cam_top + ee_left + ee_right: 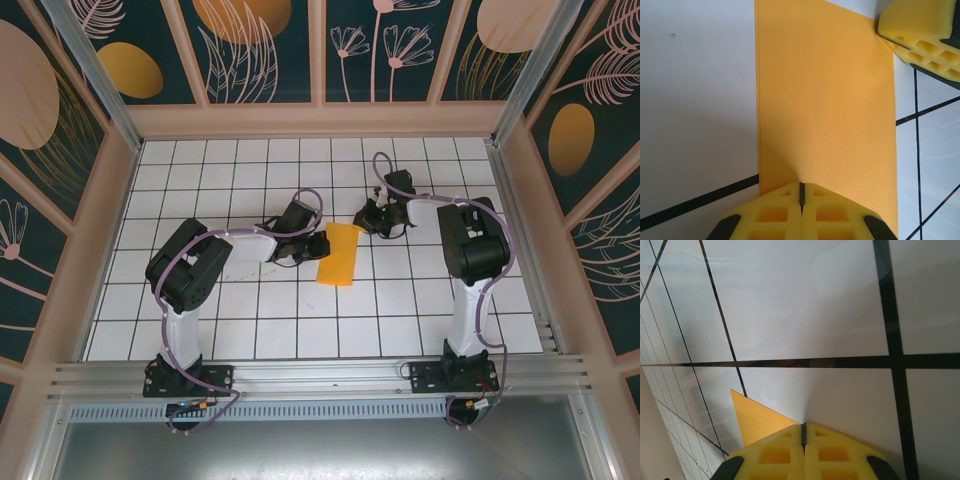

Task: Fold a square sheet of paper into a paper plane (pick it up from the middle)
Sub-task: Fold the square sheet of paper in half at the center of the table.

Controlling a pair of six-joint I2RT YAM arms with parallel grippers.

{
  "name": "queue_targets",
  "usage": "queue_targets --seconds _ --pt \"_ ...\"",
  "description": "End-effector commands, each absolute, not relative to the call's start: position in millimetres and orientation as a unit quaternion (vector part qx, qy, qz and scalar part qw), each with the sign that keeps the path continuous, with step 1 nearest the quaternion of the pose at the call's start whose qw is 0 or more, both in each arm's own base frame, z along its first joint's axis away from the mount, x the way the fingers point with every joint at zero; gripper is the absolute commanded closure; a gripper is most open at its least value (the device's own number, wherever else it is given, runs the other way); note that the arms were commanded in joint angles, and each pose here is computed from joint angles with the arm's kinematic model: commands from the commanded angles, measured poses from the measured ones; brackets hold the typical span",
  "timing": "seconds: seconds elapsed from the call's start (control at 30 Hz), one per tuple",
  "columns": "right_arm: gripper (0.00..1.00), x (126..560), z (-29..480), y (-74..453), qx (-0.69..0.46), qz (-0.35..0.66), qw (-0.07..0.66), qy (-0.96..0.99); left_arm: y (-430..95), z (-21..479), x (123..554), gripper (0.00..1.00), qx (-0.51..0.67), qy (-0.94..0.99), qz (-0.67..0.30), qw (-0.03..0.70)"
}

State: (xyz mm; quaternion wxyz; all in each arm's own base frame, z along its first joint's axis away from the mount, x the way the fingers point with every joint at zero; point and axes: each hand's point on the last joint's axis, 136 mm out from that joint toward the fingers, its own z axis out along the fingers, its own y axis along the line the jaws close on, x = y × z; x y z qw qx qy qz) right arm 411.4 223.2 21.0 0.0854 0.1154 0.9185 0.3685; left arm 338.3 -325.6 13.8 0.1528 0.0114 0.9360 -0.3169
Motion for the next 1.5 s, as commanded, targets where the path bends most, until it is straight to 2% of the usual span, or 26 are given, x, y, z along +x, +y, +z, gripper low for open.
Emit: queue_targets --seconds 0.0,0.1,0.2,0.47,0.87,1.2,1.47 --pt "1.0 415 54 228 0.103 0.375 0.1 0.916 -293 -26 313 1.0 -0.005 0.964 -0.243 0.105" --pt "1.0 412 76 230 0.091 0.387 0.118 0.91 -291 -26 313 1.0 -0.006 0.965 -0.241 0.106" --pt "1.0 399 78 239 0.079 0.411 0.105 0.902 -293 -27 313 1.0 -0.007 0.964 -0.243 0.104" --pt "1.0 374 36 237 0.1 0.396 0.066 0.91 -293 -30 311 1.0 -0.005 0.965 -0.243 0.101" --pt "1.0 355 -15 216 0.116 0.32 0.038 0.94 -292 -31 311 1.0 -0.005 0.965 -0.241 0.1" --pt "1.0 359 58 240 0.067 0.413 0.09 0.904 -290 -30 312 1.0 -0.006 0.966 -0.238 0.104" --pt "1.0 328 39 248 0.065 0.408 0.065 0.908 -292 -28 313 1.0 -0.003 0.965 -0.24 0.105"
